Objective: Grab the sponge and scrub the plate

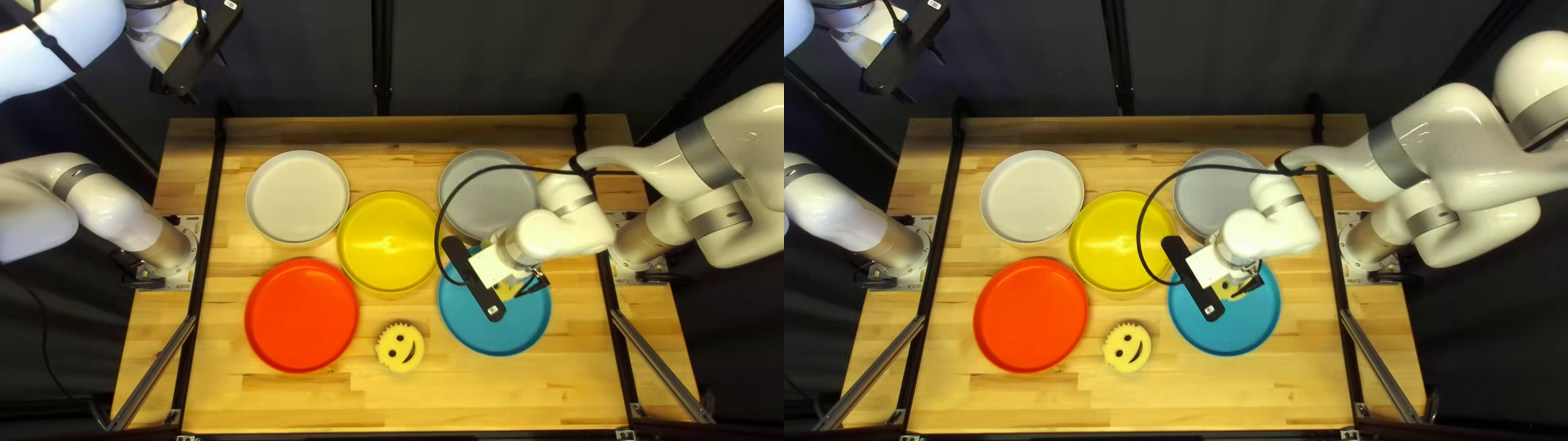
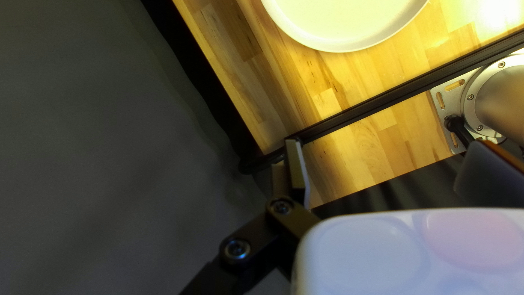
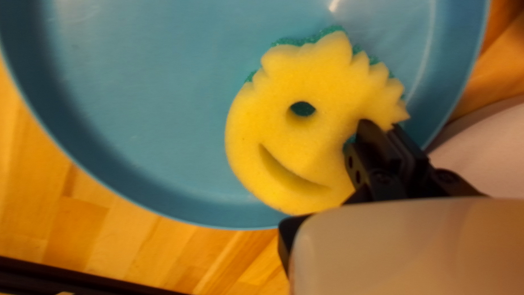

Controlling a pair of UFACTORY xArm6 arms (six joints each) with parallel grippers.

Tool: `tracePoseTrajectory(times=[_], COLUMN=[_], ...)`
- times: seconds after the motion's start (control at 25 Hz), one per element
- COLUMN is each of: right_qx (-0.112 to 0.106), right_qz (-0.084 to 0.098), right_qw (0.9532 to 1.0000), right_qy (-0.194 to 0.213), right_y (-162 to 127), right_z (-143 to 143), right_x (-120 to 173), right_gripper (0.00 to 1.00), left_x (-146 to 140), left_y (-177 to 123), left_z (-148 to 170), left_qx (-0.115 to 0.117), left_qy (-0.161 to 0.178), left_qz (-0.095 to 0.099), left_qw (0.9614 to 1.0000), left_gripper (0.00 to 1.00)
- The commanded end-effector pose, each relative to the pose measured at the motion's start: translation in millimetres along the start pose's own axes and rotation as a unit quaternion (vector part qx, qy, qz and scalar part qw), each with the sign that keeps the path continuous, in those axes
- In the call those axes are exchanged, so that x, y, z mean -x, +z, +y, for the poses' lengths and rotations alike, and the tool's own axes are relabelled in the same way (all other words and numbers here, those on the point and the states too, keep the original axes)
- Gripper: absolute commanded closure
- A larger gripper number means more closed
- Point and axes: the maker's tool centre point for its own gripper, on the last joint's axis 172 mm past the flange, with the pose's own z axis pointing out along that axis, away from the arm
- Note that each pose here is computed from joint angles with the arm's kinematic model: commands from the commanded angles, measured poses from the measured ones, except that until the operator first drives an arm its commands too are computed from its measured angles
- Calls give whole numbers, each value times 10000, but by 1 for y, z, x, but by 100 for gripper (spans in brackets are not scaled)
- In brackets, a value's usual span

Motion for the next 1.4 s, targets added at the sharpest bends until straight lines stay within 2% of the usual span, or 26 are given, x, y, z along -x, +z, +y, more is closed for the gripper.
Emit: tracePoseTrajectory(times=[0.04, 0.12, 0.28, 0.44, 0.72, 1.24, 1.4], right_qx=[-301, -457, -582, -567, -509, -491, -474], right_qz=[-67, -27, 82, 229, 445, 427, 386], right_qw=[9995, 9989, 9981, 9972, 9928, 9931, 9934], right_qy=[-13, 33, 202, 440, 986, 974, 974], right_y=[0, -2, -5, -15, -31, -31, -34], right_z=[-6, 3, 29, 58, 118, 116, 127], right_x=[-6, -8, -10, -15, -32, -31, -42], right_gripper=[100, 100, 100, 100, 100, 100, 100], left_x=[0, 0, 0, 0, 0, 0, 0], left_y=[0, 0, 0, 0, 0, 0, 0], left_z=[0, 0, 0, 0, 0, 0, 0], left_qx=[0, 0, 0, 0, 0, 0, 0], left_qy=[0, 0, 0, 0, 0, 0, 0], left_qz=[0, 0, 0, 0, 0, 0, 0], left_qw=[10000, 10000, 10000, 10000, 10000, 10000, 10000], left_gripper=[0, 0, 0, 0, 0, 0, 0])
